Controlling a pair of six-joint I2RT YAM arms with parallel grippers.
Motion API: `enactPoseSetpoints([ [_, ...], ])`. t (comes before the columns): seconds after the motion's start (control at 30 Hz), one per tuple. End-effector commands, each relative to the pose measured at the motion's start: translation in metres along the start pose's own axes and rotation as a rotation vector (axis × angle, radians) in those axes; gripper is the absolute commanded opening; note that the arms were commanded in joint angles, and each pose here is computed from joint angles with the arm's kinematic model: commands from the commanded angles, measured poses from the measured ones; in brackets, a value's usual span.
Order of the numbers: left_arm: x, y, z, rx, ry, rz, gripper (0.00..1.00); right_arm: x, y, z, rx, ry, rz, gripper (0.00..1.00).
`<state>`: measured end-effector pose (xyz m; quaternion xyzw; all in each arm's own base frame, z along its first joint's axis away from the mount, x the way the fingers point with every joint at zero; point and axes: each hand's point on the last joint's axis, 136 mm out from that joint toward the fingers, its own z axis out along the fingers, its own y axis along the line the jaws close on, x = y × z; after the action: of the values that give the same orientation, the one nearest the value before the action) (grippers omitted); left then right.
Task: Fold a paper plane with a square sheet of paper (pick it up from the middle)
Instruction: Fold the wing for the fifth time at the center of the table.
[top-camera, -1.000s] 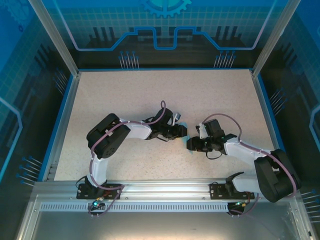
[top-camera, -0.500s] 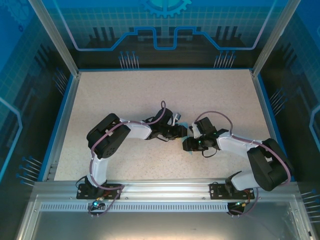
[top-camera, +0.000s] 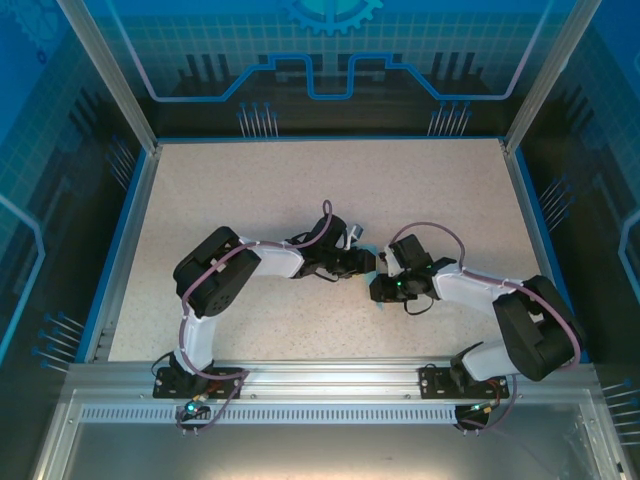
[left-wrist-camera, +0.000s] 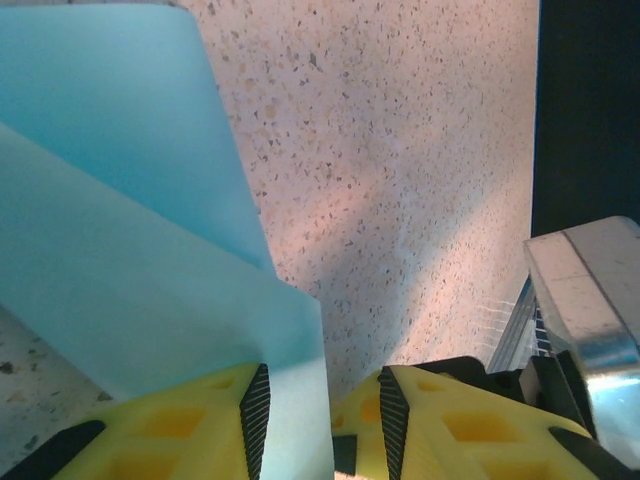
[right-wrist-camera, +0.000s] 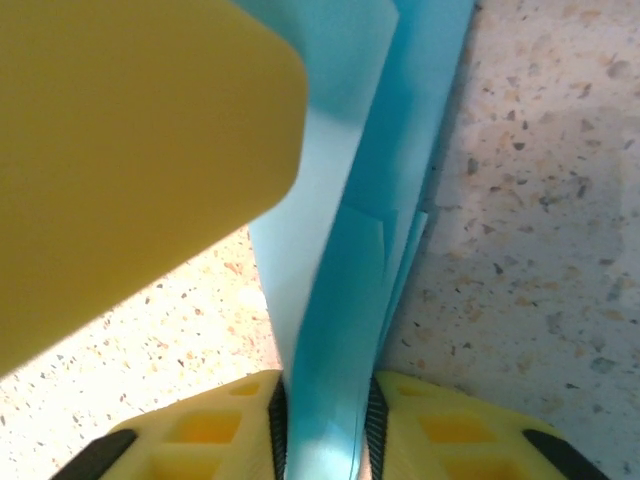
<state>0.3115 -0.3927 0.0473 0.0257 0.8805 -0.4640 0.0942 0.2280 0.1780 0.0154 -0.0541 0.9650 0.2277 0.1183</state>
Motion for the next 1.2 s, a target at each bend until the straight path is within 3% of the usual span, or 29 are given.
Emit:
enactPoseSetpoints([
  [0.0, -0.001, -0.017, -0.003, 0.032, 0.013, 0.045, 0.39, 0.007, 0.001, 0.004, -0.053, 0.023, 0.036, 0.25],
  [0.33, 0.0, -0.025, -0.011, 0.05, 0.007, 0.062, 0.4, 0.005, 0.003, 0.001, -0.132, 0.012, 0.08, 0.14],
  [0.97, 0.011, 0.006, 0.01, 0.001, 0.068, 0.039, 0.42, 0.012, -0.013, 0.014, -0.07, 0.056, 0.164, 0.11],
  [1.17, 0.013, 0.019, 0.014, -0.041, 0.074, 0.016, 0.41, 0.01, -0.007, 0.006, -0.089, 0.046, 0.16, 0.16],
])
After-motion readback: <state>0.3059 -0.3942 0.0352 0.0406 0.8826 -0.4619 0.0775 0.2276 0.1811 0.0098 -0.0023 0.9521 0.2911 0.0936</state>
